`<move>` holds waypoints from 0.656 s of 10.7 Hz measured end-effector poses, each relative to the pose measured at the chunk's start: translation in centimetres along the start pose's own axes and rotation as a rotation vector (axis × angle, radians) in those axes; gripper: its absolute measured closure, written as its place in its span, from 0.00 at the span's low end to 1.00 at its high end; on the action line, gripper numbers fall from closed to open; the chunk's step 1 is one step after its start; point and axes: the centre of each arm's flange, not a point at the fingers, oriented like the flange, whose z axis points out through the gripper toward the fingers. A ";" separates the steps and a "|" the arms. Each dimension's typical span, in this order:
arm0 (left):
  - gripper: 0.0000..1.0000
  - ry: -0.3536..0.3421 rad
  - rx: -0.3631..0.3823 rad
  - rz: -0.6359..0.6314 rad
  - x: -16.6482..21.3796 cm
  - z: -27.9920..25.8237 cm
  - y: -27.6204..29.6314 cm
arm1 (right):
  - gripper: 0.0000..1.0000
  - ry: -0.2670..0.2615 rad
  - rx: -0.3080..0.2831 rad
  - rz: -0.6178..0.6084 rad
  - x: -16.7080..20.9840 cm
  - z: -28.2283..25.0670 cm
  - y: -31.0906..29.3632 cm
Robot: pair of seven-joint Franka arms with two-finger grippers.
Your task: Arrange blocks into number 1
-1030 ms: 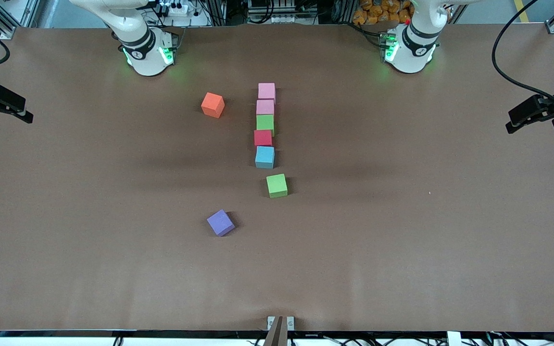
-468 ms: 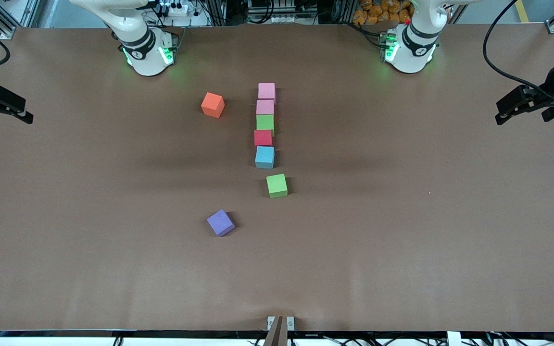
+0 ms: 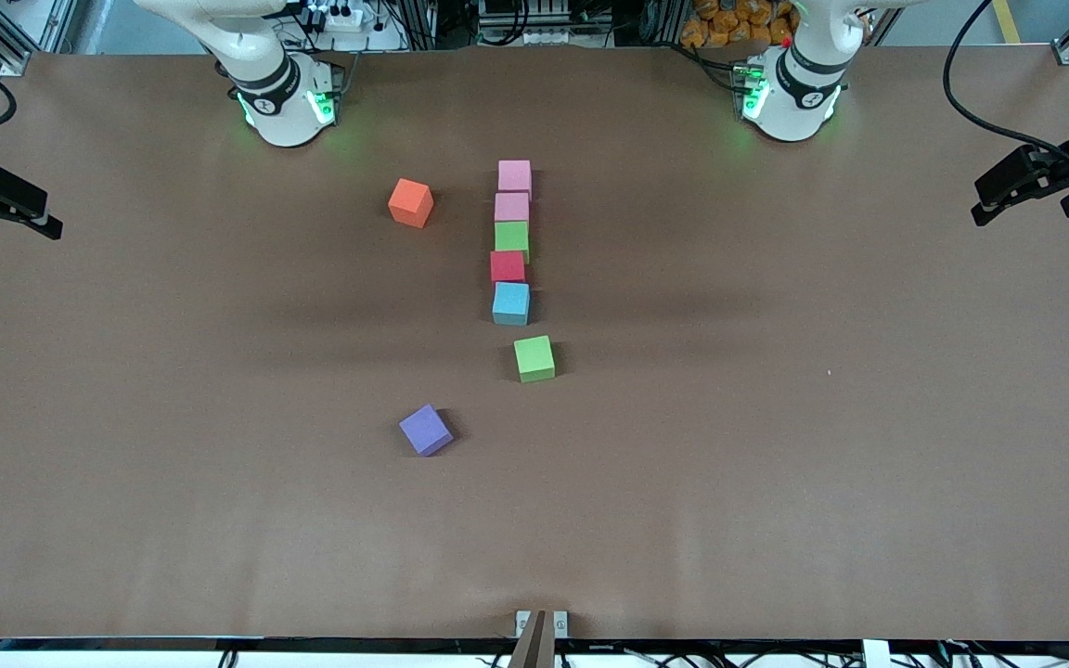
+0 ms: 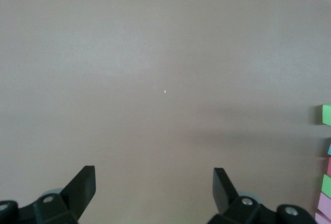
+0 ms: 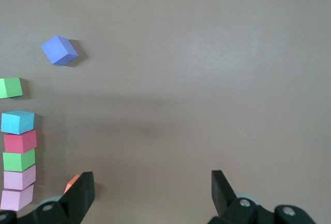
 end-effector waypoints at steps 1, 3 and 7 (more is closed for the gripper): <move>0.00 0.000 0.000 0.014 0.0 0.1 0.0 | 0.00 0.000 0.000 0.000 0.0 0.0 0.0; 0.00 0.000 -0.001 0.029 0.0 0.1 -0.1 | 0.00 0.000 0.001 0.000 0.0 0.0 0.0; 0.00 0.006 -0.001 0.042 -0.1 -0.1 0.2 | 0.00 0.000 0.001 0.000 0.0 0.0 0.0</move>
